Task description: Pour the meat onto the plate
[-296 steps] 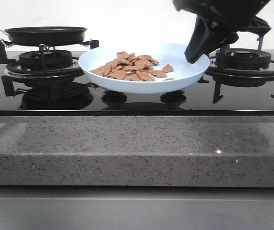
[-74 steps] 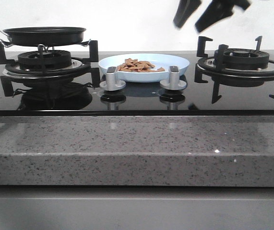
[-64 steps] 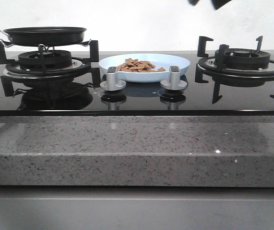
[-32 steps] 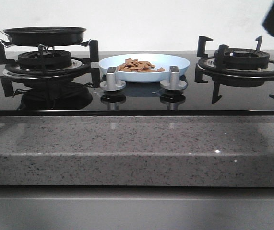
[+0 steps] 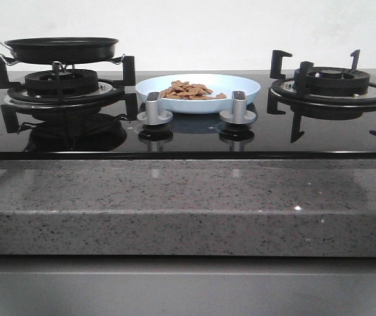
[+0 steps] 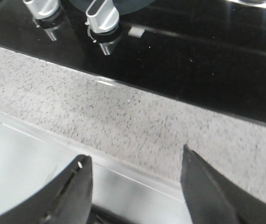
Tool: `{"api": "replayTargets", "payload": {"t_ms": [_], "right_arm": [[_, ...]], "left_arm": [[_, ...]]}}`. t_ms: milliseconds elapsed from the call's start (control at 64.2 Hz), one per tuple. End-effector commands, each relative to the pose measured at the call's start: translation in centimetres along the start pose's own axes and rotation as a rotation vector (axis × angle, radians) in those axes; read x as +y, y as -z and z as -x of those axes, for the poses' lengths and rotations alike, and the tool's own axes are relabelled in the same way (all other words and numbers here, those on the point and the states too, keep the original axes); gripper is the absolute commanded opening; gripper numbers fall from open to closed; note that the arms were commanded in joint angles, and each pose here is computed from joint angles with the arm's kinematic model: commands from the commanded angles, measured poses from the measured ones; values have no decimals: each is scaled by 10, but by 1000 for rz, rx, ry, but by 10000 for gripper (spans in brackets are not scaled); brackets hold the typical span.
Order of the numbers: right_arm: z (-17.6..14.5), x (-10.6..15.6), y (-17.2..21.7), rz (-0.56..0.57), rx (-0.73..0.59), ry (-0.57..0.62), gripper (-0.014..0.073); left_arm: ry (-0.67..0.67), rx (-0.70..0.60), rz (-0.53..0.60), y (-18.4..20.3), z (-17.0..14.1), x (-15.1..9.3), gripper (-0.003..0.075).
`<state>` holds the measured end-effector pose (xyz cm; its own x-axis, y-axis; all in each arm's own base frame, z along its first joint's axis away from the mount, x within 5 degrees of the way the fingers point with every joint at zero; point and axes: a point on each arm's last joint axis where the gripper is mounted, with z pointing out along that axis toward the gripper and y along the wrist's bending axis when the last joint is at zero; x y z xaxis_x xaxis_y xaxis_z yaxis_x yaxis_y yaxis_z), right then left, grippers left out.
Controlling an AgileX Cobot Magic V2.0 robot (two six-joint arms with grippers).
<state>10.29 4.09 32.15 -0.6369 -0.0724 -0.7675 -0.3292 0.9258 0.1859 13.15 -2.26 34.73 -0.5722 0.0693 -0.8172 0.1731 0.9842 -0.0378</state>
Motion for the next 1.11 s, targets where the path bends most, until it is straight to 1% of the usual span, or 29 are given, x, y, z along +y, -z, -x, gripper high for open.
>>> {"api": "replayTargets", "payload": {"t_ms": [0,140,203,296,421,467,514,608,670,748,779,841,1091], "right_arm": [[3,2,11,-3,-119,-2,445],[-3,2,17,-11,-153,3,443],[-4,0,18,-33,-153,2,426],[-4,-3,18,-74,-147,2,374],[-4,-4,18,-77,-147,0,310],[-4,-4,18,-77,-147,0,275],[-4,-4,18,-77,-147,0,235],[-4,-4,18,-77,-147,0,125],[-4,-4,18,-77,-147,0,37],[-4,-4,18,-77,-147,0,-47],[-4,-4,18,-77,-147,0,-72],[-4,-4,18,-81,-145,4,-65],[-5,-4,18,-79,-135,3,-69]], "left_arm": [[13,-101,-13,6,13,-2,459],[13,-100,-13,6,13,-2,459],[13,-96,-13,6,12,-2,459],[14,-90,-13,4,10,-2,459],[14,-89,-12,4,10,-2,458],[14,-89,-12,4,10,-2,443],[14,-89,-12,4,10,-2,399],[14,-89,-12,4,10,-2,274],[14,-89,-12,4,10,-2,174],[14,-89,-12,4,10,-2,85],[14,-89,-12,4,10,-2,46],[14,-84,-13,4,9,-2,-14],[14,-84,-13,4,9,-2,-20]]}}
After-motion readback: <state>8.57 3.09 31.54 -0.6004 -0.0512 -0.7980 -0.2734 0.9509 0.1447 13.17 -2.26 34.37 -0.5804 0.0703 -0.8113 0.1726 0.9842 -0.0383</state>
